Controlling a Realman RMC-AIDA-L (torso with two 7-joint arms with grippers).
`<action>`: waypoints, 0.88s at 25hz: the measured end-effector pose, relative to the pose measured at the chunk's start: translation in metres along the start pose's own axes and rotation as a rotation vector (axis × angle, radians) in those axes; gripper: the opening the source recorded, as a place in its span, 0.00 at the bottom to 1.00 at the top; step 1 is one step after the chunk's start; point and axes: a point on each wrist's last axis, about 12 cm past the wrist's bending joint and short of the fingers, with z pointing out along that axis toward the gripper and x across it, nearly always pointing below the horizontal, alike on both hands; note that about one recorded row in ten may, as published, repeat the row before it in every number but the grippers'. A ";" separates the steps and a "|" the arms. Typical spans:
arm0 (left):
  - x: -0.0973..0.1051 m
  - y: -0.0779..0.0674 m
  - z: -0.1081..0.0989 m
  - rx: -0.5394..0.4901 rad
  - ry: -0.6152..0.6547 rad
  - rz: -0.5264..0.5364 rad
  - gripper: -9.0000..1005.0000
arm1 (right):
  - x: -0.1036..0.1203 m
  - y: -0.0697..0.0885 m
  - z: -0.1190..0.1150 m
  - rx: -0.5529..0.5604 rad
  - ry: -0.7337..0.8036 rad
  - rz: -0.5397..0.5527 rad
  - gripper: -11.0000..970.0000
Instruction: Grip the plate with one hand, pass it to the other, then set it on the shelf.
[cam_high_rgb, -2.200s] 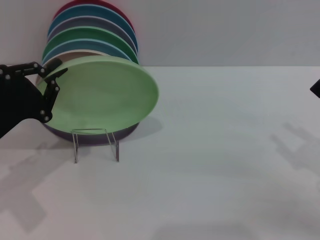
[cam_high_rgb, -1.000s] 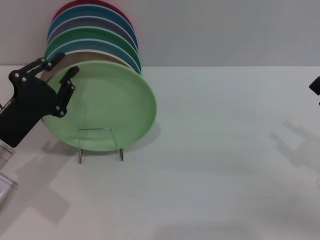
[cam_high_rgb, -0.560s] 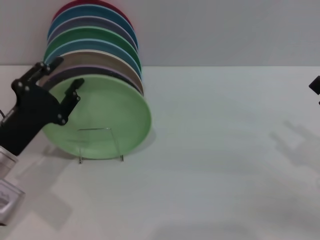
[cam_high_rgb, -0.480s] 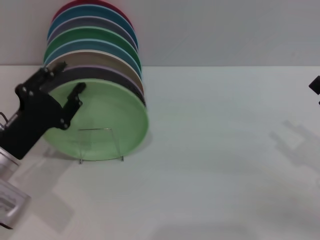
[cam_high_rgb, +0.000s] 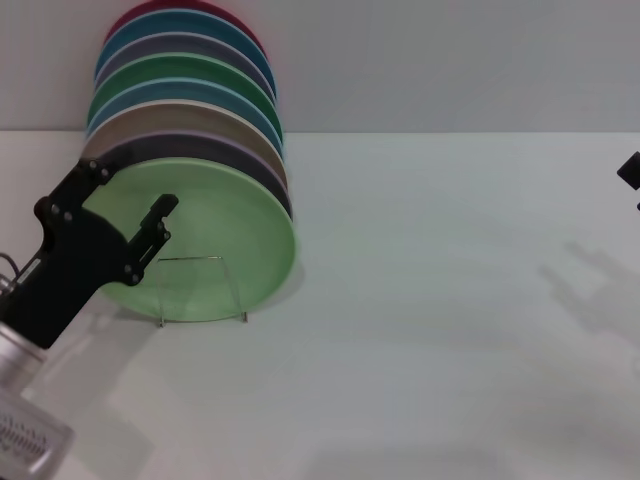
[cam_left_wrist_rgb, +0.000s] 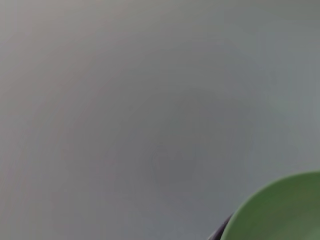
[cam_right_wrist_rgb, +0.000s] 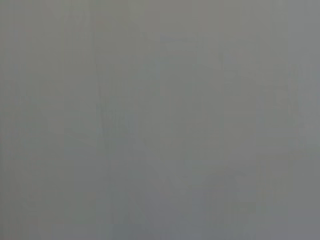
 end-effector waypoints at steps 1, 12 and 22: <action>-0.001 -0.001 -0.002 -0.006 0.000 0.007 0.63 | 0.000 0.000 0.000 0.000 0.000 0.001 0.68; -0.016 0.010 -0.052 -0.254 0.006 -0.181 0.63 | 0.004 0.000 -0.010 0.082 -0.027 -0.078 0.69; -0.007 0.034 -0.091 -0.560 0.031 -0.565 0.80 | 0.026 -0.007 -0.032 0.400 -0.058 -0.160 0.70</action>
